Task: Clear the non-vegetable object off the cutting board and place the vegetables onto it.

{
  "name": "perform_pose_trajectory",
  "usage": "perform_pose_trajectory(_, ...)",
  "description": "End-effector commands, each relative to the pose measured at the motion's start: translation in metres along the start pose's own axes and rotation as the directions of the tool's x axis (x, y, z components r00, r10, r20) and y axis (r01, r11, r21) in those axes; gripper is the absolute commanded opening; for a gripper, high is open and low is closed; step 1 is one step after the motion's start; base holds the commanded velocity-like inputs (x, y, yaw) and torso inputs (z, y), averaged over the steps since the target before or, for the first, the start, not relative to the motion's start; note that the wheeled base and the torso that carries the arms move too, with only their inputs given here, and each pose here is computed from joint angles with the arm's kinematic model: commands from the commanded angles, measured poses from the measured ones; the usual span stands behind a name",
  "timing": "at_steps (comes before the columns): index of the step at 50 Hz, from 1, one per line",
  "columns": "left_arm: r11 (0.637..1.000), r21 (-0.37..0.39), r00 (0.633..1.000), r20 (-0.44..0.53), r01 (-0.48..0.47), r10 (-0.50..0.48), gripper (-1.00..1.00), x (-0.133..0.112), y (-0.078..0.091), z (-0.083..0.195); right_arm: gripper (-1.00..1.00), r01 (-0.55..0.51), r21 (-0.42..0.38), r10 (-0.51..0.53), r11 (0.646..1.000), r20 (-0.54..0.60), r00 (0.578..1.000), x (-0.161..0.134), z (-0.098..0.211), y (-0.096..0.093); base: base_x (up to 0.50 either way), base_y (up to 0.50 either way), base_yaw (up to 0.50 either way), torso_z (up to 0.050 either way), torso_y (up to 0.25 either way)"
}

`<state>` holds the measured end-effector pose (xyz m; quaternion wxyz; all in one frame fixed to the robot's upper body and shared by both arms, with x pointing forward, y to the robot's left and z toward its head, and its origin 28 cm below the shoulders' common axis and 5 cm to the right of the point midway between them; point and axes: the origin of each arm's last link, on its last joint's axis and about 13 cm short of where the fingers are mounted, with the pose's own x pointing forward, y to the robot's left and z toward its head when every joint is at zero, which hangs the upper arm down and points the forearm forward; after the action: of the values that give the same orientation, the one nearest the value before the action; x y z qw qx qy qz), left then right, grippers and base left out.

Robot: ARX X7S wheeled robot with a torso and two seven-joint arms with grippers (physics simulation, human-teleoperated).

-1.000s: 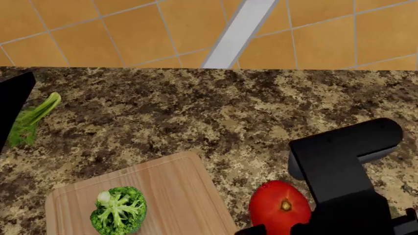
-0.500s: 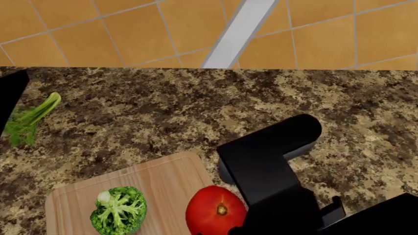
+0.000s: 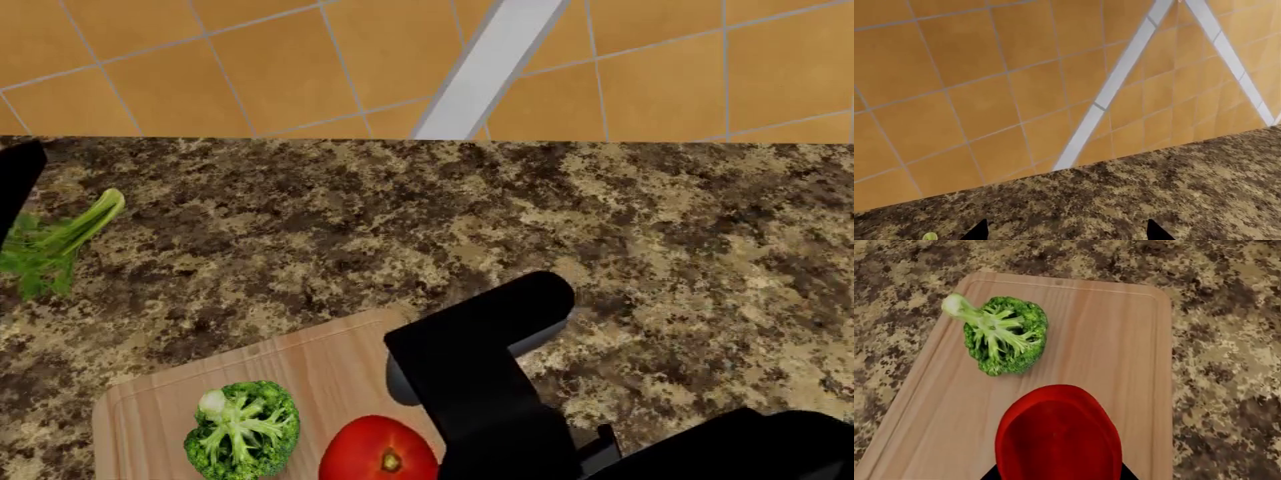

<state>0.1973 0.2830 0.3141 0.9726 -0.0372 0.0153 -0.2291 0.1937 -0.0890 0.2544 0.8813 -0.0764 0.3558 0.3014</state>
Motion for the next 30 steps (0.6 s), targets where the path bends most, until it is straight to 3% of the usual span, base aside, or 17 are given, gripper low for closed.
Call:
perform_pose_trajectory(1,0.999,0.009,0.999,0.029,0.040,-0.040,1.00,0.002,-0.001,0.005,-1.00,-0.055,-0.013,0.056,0.998,0.030,0.998,0.011,0.001,0.001,0.00,0.00,0.00,0.000,0.000)
perform_pose_trajectory(8,0.999,0.005,0.999,0.029,0.046,-0.046,1.00,0.001,-0.002,0.005,-1.00,-0.055,-0.008,0.056,0.998,0.033,0.998,0.009,0.001,0.000,0.00,0.00,0.00,0.000,0.000)
perform_pose_trajectory(9,0.999,0.005,0.999,0.028,0.045,-0.045,1.00,0.001,-0.002,0.005,1.00,-0.053,-0.012,0.053,0.999,0.033,0.998,0.008,0.002,0.001,0.00,0.00,0.00,0.000,0.000)
perform_pose_trajectory(22,0.999,0.003,0.999,0.031,0.040,-0.040,1.00,0.000,-0.001,0.004,1.00,-0.048,-0.071,0.052,0.996,0.054,0.997,-0.014,0.017,0.009,0.00,0.00,0.00,0.000,0.000)
perform_pose_trajectory(30,0.999,0.006,0.999,0.028,0.040,-0.040,1.00,-0.002,-0.001,0.005,1.00,0.033,-0.137,-0.008,0.990,0.181,0.983,-0.044,0.028,0.028,0.00,0.00,0.00,0.000,0.000)
